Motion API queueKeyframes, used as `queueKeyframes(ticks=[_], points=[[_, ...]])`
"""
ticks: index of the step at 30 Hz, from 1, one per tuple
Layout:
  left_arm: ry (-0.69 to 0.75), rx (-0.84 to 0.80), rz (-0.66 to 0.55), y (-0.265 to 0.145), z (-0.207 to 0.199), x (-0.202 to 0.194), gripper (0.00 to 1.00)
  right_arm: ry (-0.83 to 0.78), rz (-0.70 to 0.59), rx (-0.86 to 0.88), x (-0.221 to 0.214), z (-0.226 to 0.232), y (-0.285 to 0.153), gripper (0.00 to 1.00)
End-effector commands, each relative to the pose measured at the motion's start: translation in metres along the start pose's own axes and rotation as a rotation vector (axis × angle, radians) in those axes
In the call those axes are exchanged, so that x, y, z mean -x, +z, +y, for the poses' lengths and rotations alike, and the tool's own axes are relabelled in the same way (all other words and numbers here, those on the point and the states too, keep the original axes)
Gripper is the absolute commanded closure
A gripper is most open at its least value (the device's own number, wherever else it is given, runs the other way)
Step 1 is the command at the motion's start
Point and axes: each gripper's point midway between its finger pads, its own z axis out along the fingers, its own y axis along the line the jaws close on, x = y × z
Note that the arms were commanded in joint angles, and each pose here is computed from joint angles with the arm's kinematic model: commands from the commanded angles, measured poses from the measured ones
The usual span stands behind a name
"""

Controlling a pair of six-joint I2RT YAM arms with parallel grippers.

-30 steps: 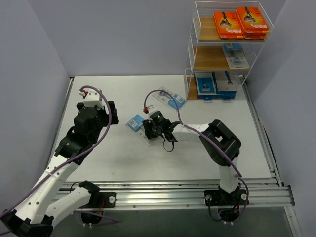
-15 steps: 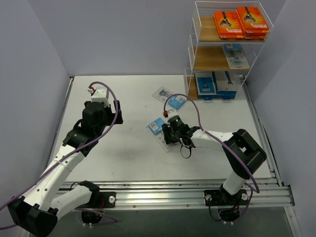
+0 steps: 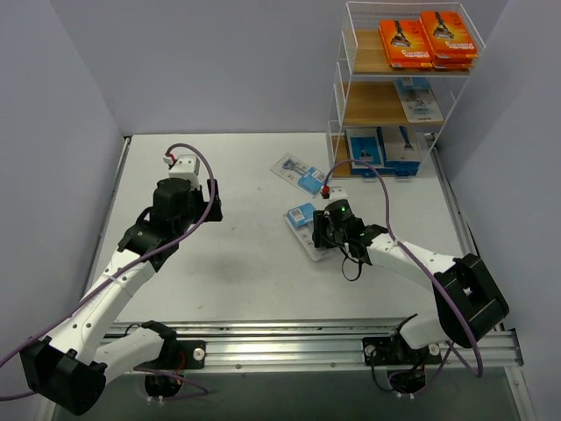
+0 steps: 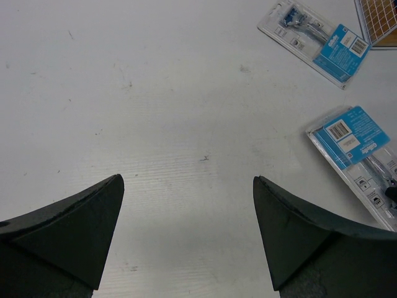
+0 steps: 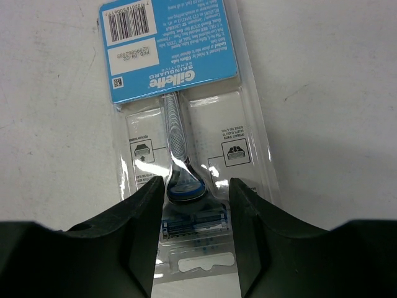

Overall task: Place and organize the shaving razors onto the shelf
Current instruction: Grab a shaving razor with the right arm

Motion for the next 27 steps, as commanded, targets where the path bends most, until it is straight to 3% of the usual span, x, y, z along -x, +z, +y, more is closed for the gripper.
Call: queueKeyframes(ticks=[1, 5, 27], points=[[-0.027, -0.024, -0.057, -0.007, -0.005, 0.026, 0.06, 0.035, -0.013, -0.006, 0.013, -0.001, -0.004, 0.63], [-0.027, -0.027, -0.058, -0.009, -0.006, 0.027, 0.06, 0.056, 0.004, -0.011, 0.011, -0.003, -0.001, 0.55], [-0.03, -0.065, -0.041, -0.008, -0.013, 0.024, 0.06, 0.018, 0.134, 0.0, -0.028, -0.006, 0.021, 0.55]])
